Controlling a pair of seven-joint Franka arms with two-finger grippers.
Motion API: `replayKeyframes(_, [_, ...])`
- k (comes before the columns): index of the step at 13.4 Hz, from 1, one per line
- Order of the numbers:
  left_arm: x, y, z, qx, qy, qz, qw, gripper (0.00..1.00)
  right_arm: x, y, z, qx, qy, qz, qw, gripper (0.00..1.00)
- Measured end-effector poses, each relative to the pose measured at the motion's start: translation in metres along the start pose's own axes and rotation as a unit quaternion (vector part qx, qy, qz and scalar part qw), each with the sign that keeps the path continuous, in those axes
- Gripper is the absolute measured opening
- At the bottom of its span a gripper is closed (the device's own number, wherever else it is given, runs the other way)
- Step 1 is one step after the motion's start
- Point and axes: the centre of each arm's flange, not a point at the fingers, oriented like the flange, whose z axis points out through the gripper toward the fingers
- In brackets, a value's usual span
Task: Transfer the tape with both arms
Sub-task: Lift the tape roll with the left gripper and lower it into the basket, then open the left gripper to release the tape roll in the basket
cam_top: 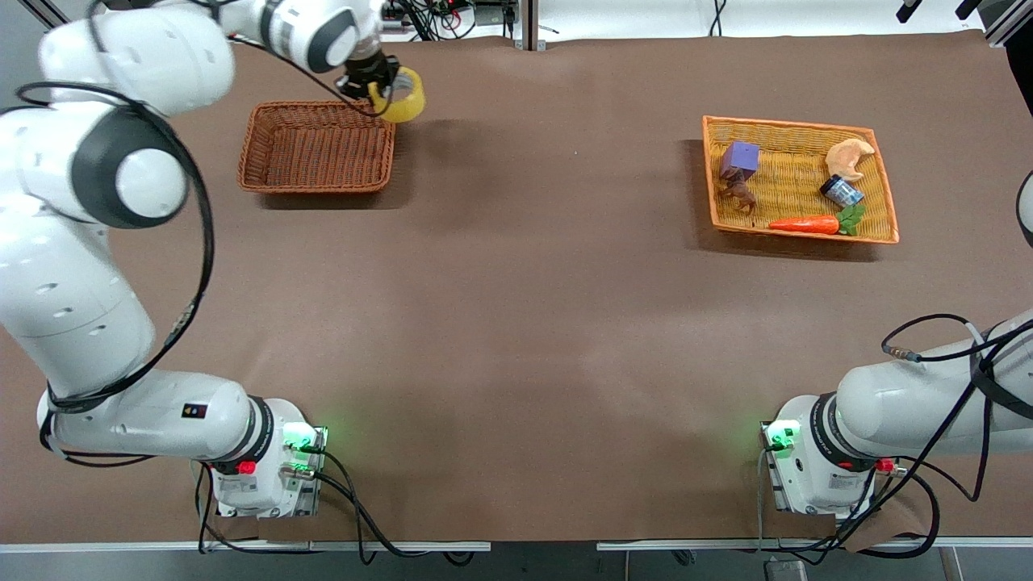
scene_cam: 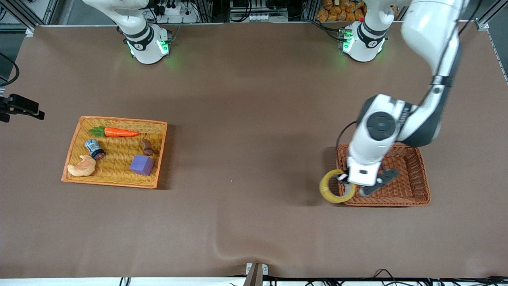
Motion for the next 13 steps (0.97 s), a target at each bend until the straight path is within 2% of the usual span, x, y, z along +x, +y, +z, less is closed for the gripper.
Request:
replayKeyframes(3, [0.022, -0.050, 0.013, 0.010, -0.020, -0.011, 1.000, 0.22, 0.000, 0.000, 0.000, 0.000, 0.000, 0.000, 1.000, 1.00])
replayKeyframes(8, [0.027, -0.091, 0.043, 0.033, -0.043, -0.038, 0.998, 0.22, 0.000, 0.001, -0.001, 0.000, 0.001, 0.001, 1.000, 1.00])
replayKeyframes(13, [0.026, -0.123, 0.057, 0.001, -0.022, -0.059, 0.998, 0.22, 0.000, 0.001, -0.001, 0.000, 0.002, 0.001, 1.000, 1.00])
